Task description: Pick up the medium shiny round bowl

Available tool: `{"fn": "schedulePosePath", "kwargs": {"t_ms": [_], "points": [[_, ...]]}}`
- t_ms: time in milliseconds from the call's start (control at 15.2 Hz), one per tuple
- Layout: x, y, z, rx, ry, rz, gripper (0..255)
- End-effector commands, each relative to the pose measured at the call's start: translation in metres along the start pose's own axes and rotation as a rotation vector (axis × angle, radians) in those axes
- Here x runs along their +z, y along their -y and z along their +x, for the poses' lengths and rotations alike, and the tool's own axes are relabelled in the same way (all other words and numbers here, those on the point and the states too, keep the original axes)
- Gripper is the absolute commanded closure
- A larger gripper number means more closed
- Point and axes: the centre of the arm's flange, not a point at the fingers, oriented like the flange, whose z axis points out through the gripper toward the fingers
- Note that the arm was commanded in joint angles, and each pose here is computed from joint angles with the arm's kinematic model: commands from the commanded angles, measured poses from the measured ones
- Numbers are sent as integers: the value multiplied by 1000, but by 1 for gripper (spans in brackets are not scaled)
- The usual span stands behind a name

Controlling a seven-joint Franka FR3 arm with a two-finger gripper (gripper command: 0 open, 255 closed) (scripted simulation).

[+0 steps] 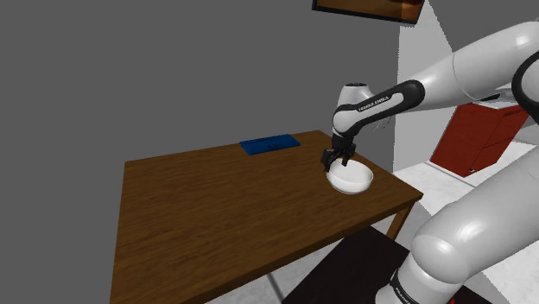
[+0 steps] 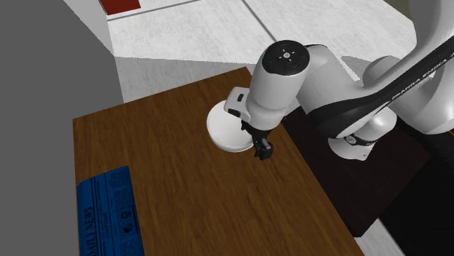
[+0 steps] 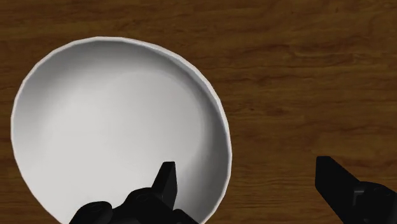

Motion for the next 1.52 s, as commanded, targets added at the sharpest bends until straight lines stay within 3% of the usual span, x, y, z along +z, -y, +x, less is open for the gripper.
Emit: {"fn": "schedulePosePath", "kwargs": {"t_ms": [0,594,660,1254,1452], "points": [[15,-10,10,1,0,-16,0],[55,-7,8,1,0,-16,0],[55,-8,8,1,0,-16,255],[55,-7,8,1,0,-16,255],[40,-8,9,1,0,-16,255]]}}
